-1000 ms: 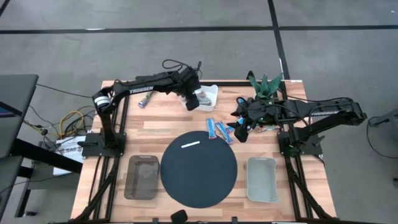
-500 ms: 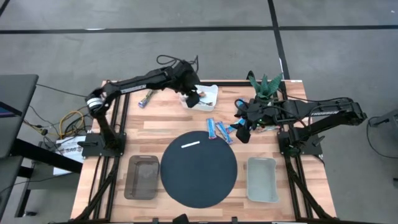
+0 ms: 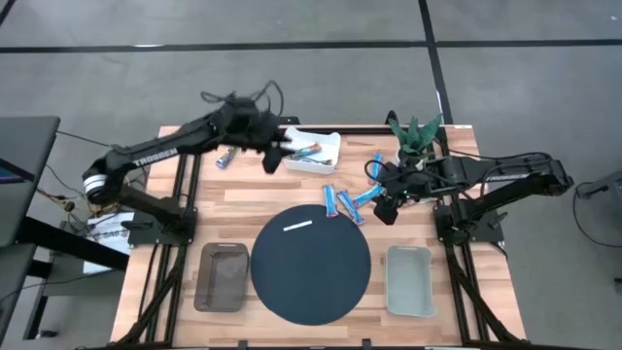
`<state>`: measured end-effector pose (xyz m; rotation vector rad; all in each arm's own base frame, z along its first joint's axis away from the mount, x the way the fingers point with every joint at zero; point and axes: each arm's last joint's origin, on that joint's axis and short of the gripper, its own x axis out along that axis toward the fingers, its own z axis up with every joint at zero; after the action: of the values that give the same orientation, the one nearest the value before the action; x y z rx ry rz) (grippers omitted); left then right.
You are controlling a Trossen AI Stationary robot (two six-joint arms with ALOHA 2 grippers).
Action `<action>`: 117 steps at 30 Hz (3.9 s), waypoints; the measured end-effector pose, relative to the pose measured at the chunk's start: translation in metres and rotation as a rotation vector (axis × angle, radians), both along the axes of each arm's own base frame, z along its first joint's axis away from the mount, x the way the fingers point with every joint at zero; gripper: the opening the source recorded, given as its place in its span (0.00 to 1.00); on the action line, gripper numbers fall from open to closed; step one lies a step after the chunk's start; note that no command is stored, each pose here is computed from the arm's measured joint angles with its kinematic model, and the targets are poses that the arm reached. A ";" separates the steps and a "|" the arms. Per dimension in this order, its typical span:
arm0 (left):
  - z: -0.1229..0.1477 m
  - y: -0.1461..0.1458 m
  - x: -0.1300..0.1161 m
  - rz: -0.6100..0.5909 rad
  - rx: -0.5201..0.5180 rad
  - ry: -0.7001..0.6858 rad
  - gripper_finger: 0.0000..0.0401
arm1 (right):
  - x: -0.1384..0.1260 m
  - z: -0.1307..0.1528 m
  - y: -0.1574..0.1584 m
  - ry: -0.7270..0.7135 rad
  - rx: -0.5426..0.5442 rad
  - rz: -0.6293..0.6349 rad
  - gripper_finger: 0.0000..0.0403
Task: Pick and place Granola Bars by type
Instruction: Put the yellow granola bar into the white bin
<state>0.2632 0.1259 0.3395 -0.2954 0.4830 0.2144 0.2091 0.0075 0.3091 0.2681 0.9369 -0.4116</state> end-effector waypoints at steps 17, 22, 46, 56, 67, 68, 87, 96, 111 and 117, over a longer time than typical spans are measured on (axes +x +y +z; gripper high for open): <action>-0.049 -0.027 0.023 0.052 -0.133 -0.033 0.51 | -0.025 -0.036 -0.016 0.055 0.182 -0.749 0.58; -0.044 -0.027 0.024 0.046 -0.123 -0.032 0.51 | -0.015 -0.059 -0.028 0.065 0.242 -0.840 0.58; -0.038 -0.029 0.020 -0.029 -0.070 0.061 0.51 | 0.036 -0.151 -0.063 0.258 0.297 -1.056 0.45; -0.038 -0.029 0.020 -0.050 -0.070 0.060 0.51 | 0.034 -0.151 -0.075 0.251 0.310 -1.070 0.27; -0.038 -0.030 0.020 -0.070 -0.082 0.056 0.51 | 0.026 -0.163 -0.066 0.290 0.435 -1.172 0.26; -0.038 -0.030 0.020 -0.071 -0.083 0.056 0.51 | 0.026 -0.164 -0.065 0.290 0.434 -1.175 0.26; -0.038 -0.030 0.020 -0.077 -0.076 0.056 0.51 | 0.037 -0.153 -0.057 0.203 0.393 -1.144 0.05; -0.038 -0.030 0.020 -0.076 -0.076 0.056 0.51 | 0.058 -0.087 -0.065 -0.034 0.201 -0.987 0.03; -0.038 -0.030 0.020 -0.062 -0.096 0.054 0.51 | 0.091 -0.009 -0.131 -0.335 -0.004 -0.468 0.03; -0.038 -0.030 0.020 -0.059 -0.097 0.054 0.51 | 0.092 -0.004 -0.143 -0.387 -0.032 -0.383 0.03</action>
<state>0.2836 0.0962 0.3016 -0.3707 0.5557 0.1413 0.3015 -0.1357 0.3051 0.4824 0.4958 -0.6981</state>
